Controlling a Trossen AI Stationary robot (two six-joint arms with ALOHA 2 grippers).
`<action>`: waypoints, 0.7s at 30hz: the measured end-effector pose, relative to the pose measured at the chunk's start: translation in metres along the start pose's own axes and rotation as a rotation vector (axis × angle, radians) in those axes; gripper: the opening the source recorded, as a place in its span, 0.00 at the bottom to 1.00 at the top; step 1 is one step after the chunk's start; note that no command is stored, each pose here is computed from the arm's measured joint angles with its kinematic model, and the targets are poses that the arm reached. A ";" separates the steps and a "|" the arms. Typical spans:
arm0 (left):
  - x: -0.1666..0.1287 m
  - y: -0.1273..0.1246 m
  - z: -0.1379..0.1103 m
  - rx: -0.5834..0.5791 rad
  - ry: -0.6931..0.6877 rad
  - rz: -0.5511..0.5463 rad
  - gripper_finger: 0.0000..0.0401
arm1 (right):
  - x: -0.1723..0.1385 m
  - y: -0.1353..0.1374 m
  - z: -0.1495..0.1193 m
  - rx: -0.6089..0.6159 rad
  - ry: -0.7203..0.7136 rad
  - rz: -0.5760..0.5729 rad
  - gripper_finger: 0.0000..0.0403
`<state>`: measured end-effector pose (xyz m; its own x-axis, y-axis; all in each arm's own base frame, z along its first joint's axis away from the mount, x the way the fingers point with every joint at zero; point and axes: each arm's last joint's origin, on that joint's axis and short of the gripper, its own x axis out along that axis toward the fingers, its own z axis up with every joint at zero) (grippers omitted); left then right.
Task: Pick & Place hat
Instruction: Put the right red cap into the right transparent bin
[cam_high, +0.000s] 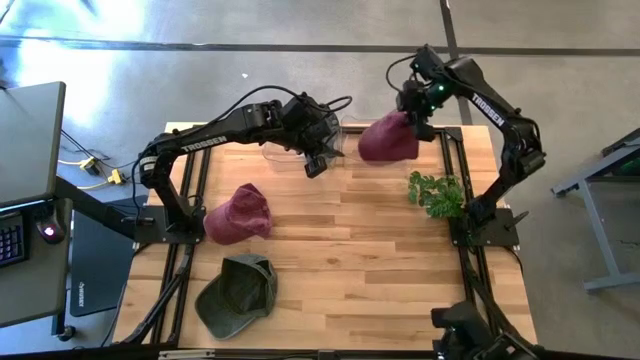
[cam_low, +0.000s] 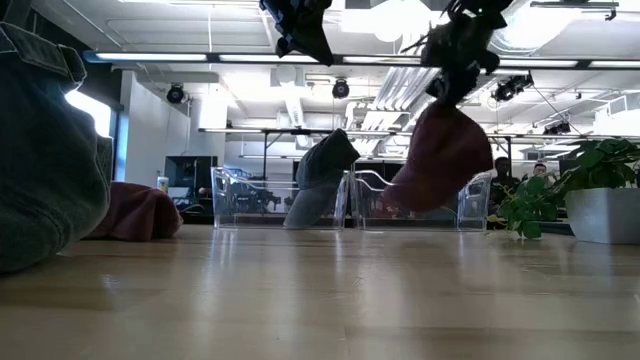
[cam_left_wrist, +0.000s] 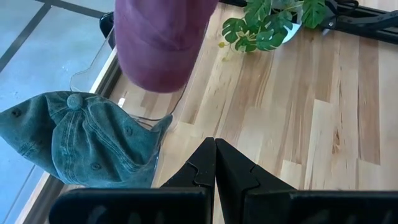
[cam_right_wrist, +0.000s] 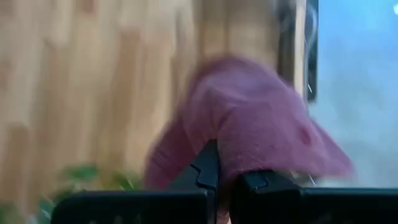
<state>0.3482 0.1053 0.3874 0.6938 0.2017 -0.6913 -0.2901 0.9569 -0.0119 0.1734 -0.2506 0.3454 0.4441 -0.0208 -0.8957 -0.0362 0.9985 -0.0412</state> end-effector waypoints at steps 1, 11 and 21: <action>0.000 0.000 0.000 0.000 0.001 0.000 0.01 | 0.002 -0.001 -0.002 -0.005 0.037 -0.020 0.01; 0.000 0.000 -0.003 -0.009 0.034 0.001 0.01 | 0.007 -0.007 -0.007 0.225 0.076 -0.088 0.01; -0.040 0.002 -0.008 -0.026 0.018 0.072 0.01 | 0.010 -0.013 -0.018 0.593 0.121 -0.088 0.02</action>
<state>0.3152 0.0973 0.4092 0.6585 0.2654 -0.7042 -0.3558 0.9343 0.0194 0.1624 -0.2649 0.3289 0.3170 -0.0756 -0.9454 0.5161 0.8500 0.1051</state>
